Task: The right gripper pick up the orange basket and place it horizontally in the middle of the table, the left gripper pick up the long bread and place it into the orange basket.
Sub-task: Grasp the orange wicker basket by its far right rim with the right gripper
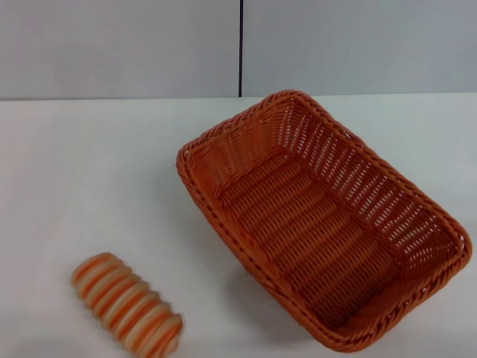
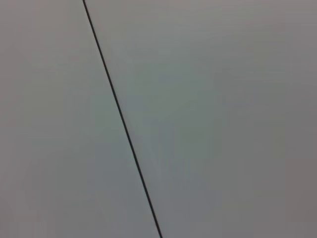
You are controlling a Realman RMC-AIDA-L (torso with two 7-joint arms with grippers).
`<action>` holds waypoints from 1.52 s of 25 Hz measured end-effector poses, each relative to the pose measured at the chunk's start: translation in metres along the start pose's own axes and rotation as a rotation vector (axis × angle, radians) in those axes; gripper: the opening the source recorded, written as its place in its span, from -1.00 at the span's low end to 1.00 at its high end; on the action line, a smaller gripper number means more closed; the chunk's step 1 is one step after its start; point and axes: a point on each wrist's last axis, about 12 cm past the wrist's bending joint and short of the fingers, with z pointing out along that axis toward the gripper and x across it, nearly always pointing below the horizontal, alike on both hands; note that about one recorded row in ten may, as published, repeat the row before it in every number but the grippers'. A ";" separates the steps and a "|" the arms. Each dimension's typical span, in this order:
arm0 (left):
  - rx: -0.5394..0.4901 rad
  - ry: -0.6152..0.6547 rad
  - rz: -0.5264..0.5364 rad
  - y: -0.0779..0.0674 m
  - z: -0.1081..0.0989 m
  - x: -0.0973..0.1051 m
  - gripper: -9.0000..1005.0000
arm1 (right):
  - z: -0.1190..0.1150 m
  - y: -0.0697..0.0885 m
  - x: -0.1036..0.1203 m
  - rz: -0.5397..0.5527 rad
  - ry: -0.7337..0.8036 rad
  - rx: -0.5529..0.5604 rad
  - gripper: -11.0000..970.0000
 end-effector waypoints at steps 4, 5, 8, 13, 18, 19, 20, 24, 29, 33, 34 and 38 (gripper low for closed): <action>-0.009 0.003 0.003 0.001 -0.003 0.000 0.50 | 0.002 -0.001 -0.005 0.014 -0.011 -0.021 0.67; -0.010 0.004 0.004 0.001 -0.004 0.000 0.50 | 0.002 -0.001 -0.005 0.016 -0.013 -0.024 0.67; -0.009 0.007 0.011 0.003 -0.005 -0.001 0.49 | 0.003 0.000 -0.006 0.020 -0.017 -0.031 0.67; -0.021 0.004 0.015 0.005 -0.008 -0.003 0.49 | 0.008 -0.001 -0.010 0.023 -0.012 -0.072 0.66; -0.014 0.000 0.012 0.004 -0.003 -0.002 0.48 | 0.025 -0.017 -0.038 0.083 0.059 -0.138 0.65; -0.010 0.003 0.011 0.003 0.000 -0.001 0.48 | 0.031 -0.019 -0.046 0.093 0.083 -0.165 0.65; -0.005 0.005 0.011 0.003 0.003 0.000 0.48 | 0.038 -0.020 -0.055 0.100 0.116 -0.198 0.65; 0.004 0.004 0.008 0.001 0.011 0.001 0.48 | 0.062 -0.016 -0.082 0.170 0.239 -0.282 0.64; 0.012 -0.006 -0.001 -0.001 0.018 0.002 0.47 | 0.094 -0.002 -0.095 0.261 0.541 -0.307 0.63; 0.020 -0.004 -0.004 -0.003 0.020 0.003 0.47 | 0.128 0.018 -0.102 0.207 0.807 -0.295 0.62; 0.020 -0.003 -0.005 -0.003 0.020 0.003 0.47 | 0.137 0.025 -0.103 0.187 0.873 -0.299 0.62; 0.022 -0.001 -0.002 -0.003 0.020 0.003 0.46 | 0.170 0.047 -0.100 0.147 1.079 -0.354 0.61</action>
